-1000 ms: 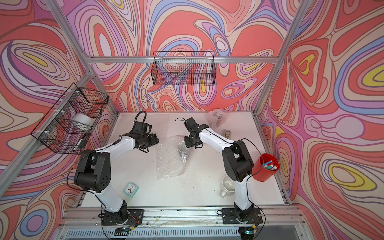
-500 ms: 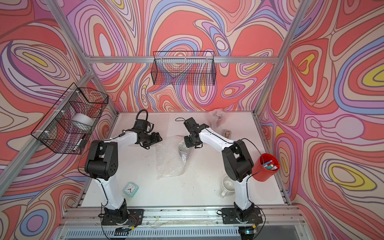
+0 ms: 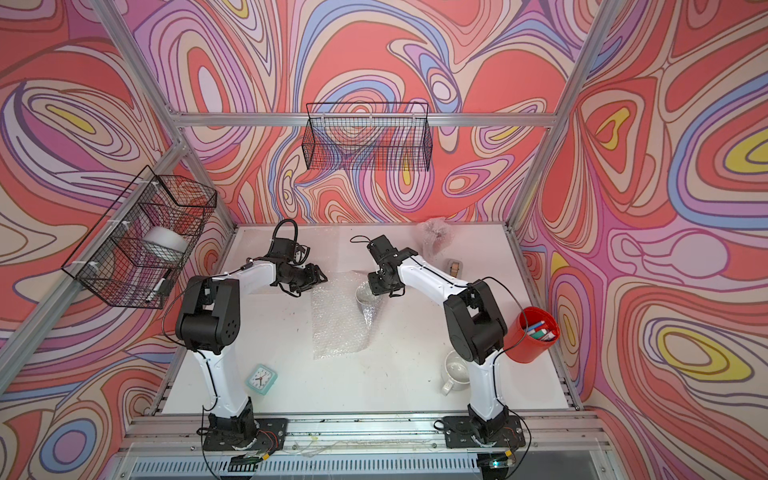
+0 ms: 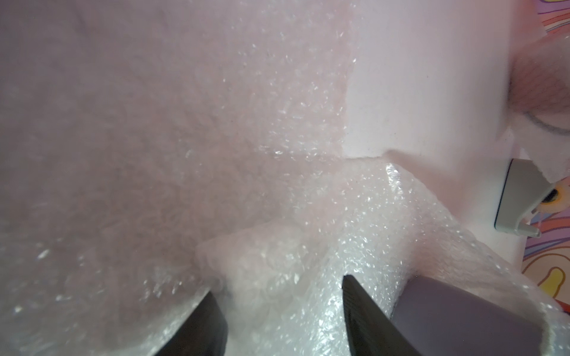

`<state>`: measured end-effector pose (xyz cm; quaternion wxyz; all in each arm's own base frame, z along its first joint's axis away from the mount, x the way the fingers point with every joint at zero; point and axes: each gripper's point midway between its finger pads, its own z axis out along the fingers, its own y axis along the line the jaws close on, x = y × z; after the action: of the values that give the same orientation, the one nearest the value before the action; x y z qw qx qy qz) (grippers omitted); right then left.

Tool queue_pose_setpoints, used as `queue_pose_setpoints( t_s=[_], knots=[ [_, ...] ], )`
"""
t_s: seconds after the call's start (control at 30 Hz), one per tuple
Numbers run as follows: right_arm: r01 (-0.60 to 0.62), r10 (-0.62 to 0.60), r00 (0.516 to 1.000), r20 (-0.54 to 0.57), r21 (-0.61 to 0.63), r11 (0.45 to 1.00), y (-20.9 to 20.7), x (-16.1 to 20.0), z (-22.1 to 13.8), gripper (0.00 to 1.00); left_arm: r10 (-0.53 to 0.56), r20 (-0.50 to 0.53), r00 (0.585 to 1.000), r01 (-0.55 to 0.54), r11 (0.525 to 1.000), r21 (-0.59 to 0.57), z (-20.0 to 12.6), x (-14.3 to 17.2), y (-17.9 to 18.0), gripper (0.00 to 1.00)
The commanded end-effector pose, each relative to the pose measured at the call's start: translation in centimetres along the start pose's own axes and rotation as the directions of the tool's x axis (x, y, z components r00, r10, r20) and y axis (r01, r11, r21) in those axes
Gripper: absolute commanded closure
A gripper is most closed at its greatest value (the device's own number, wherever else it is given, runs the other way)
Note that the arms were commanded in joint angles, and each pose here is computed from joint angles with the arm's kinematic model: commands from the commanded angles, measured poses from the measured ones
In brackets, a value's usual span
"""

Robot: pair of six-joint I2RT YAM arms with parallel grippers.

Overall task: Wrap mugs in bubble wrap
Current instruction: Wrap the mug in bubble wrap.

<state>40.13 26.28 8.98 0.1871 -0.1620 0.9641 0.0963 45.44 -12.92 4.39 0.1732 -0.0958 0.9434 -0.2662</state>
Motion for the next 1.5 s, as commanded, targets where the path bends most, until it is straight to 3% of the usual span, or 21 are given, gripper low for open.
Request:
queue_pose_setpoints(
  t_s=[0.0, 0.4, 0.6, 1.17, 1.47],
  knots=[
    [0.000, 0.002, 0.997, -0.077, 0.037, 0.999, -0.6, 2.0, 1.4, 0.61, 0.018, 0.013, 1.000, -0.019, 0.999, 0.031, -0.4, -0.4, -0.6, 0.51],
    [0.001, 0.002, 0.997, -0.081, 0.037, 0.999, -0.5, 2.0, 1.5, 0.61, 0.028, 0.072, 0.997, -0.032, 0.998, 0.057, -3.4, -0.5, -2.1, 0.82],
    [0.002, 0.001, 0.997, -0.083, 0.034, 0.999, -0.4, 2.0, 1.6, 0.61, 0.020, 0.136, 0.991, -0.042, 0.986, 0.160, -5.5, -0.7, -4.7, 0.98],
    [-0.059, 0.055, 0.994, -0.089, -0.042, 0.997, 1.0, 2.2, 2.0, 0.60, 0.127, 0.115, 0.985, -0.163, 0.903, 0.397, -6.2, 5.9, -17.7, 0.99],
    [-0.127, 0.124, 0.992, -0.030, -0.149, 0.981, 2.7, 1.5, -0.3, 0.56, 0.173, 0.036, 0.984, -0.173, 0.907, 0.383, -2.7, 10.7, -19.2, 1.00]
  ],
)
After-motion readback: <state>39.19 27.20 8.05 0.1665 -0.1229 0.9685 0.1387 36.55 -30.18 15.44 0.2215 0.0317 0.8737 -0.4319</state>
